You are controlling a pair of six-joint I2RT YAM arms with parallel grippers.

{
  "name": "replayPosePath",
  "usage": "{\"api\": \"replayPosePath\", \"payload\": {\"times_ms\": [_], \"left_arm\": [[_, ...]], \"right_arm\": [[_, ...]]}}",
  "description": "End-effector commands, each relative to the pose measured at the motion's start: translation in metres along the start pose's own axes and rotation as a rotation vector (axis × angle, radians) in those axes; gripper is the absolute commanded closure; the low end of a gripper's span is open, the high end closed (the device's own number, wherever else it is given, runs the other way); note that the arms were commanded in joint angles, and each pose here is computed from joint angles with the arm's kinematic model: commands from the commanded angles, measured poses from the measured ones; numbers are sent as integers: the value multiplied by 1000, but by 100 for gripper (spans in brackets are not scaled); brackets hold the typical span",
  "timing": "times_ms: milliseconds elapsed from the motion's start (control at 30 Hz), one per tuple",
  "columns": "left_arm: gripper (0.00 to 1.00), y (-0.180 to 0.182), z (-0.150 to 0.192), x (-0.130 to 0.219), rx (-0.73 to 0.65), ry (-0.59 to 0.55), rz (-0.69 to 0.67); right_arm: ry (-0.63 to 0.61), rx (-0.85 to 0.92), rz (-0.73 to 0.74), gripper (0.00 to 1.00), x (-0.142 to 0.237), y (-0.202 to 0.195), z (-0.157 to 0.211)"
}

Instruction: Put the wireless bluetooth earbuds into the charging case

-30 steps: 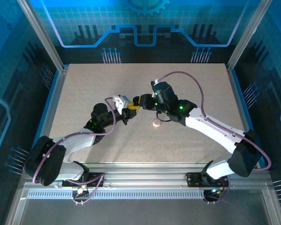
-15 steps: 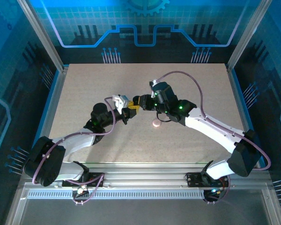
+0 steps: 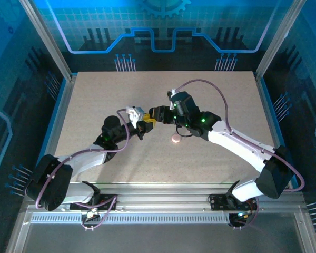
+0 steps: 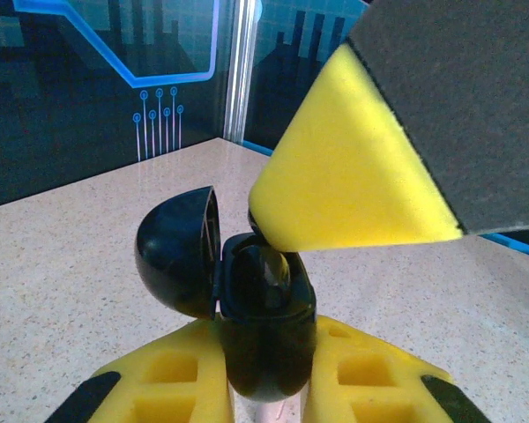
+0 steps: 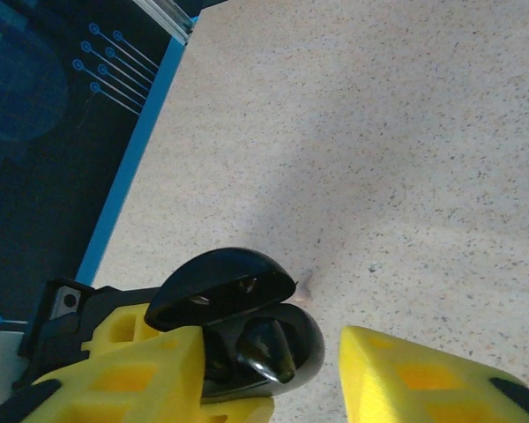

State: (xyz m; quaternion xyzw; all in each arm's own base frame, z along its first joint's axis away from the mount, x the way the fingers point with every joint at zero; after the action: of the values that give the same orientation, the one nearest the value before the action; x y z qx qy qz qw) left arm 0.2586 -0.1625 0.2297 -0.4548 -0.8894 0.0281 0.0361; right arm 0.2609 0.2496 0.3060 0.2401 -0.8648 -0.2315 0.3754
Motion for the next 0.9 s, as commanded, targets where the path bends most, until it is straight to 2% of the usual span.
{"api": "replayPosePath", "payload": {"times_ms": [0, 267, 533, 700, 867], "left_arm": [[85, -4, -23, 1, -46, -77, 6], [85, -8, -28, 2, -46, -81, 37], [85, -14, -34, 5, -69, -90, 100], [85, -19, -37, 8, -112, -76, 139], [84, -24, -38, 10, -167, -57, 188]], "right_arm": [[-59, 29, -33, 51, 22, 12, -11], [-133, 112, -59, 48, 52, 12, -21], [-99, 369, -151, 53, 67, 16, -18], [-106, 480, -160, 54, 70, 12, -15], [-108, 530, -288, 48, 76, -3, -20]]}}
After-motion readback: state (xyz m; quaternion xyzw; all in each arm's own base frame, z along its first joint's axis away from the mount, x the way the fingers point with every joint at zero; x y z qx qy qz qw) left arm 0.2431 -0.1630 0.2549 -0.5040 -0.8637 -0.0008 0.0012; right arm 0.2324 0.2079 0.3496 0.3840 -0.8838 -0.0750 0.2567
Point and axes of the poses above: each hand's point on the last joint's axis, 136 mm out from that joint toward the fingers, its own x axis back along the fingers, its own y axis along the line the jaws close on, z = x × y, the point moved 10 cm from there along x, back along the fingers, and after that the axes turned 3 degrees about -x, right-handed, at the moved point
